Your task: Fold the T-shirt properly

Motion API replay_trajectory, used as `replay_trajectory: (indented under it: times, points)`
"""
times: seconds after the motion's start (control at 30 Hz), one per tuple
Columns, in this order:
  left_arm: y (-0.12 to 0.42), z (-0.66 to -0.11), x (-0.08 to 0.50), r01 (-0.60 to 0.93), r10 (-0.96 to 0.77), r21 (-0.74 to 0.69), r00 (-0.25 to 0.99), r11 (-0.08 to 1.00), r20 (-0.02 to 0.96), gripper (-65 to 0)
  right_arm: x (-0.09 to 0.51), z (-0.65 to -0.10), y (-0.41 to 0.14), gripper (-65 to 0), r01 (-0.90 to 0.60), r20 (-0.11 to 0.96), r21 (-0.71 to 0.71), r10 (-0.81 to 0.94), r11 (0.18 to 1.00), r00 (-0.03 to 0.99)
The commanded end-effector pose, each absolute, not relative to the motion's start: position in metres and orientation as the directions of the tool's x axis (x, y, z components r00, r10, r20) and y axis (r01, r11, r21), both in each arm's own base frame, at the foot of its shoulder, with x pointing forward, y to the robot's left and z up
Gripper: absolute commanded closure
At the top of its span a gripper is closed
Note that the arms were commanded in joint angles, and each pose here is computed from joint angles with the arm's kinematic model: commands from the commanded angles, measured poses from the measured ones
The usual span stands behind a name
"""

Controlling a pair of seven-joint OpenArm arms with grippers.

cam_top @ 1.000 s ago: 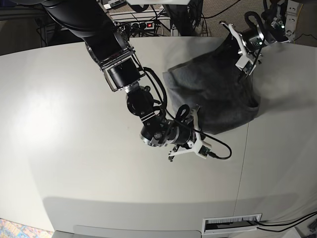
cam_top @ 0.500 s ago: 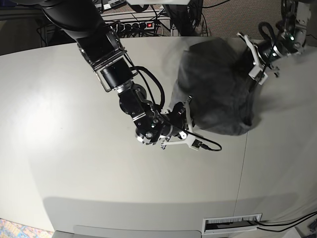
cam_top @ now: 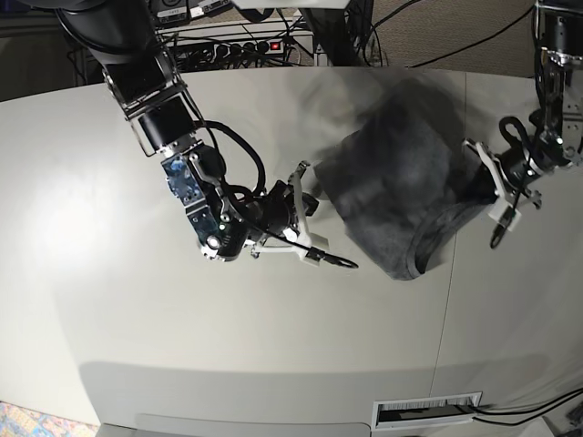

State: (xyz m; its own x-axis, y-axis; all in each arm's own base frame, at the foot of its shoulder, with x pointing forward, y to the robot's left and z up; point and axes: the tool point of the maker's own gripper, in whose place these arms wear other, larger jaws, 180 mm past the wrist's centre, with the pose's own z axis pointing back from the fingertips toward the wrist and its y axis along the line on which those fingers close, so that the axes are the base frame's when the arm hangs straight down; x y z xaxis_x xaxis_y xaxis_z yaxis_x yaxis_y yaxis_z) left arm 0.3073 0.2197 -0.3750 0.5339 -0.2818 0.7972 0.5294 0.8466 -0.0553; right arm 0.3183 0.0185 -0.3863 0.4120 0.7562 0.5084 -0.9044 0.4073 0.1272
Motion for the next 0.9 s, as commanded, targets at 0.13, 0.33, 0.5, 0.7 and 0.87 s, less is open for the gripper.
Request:
replay_trajectory:
  times: [0.13,0.33,0.5,0.7,0.87]
  points:
    - [0.228,-0.347,0.338,0.516,-0.258,-0.023,0.466,0.856,0.847,0.0,0.308,-0.376,0.019,0.0,-0.918,0.554,0.105,0.744,0.383,0.374]
    - [0.2,-0.341,0.319,0.545,-0.13,-0.25,0.565,0.8,0.814,0.0,0.328,-0.374,0.012,0.0,-0.908,0.595,-0.01,0.732,0.42,0.332]
    - [0.168,-0.321,0.304,0.592,-0.064,-0.352,0.567,0.725,0.821,0.0,0.353,-0.357,-0.001,0.0,-0.864,0.66,-0.029,0.659,0.502,0.361]
    - [0.118,-0.302,0.271,0.675,-0.056,-0.383,0.531,0.631,0.845,0.0,0.369,-0.347,-0.019,0.0,-0.82,0.687,-0.028,0.607,0.571,0.399]
    - [0.08,-0.293,0.242,0.715,-0.045,-0.4,0.515,0.573,0.856,0.0,0.369,-0.346,-0.018,0.0,-0.82,0.689,-0.028,0.605,0.571,0.398]
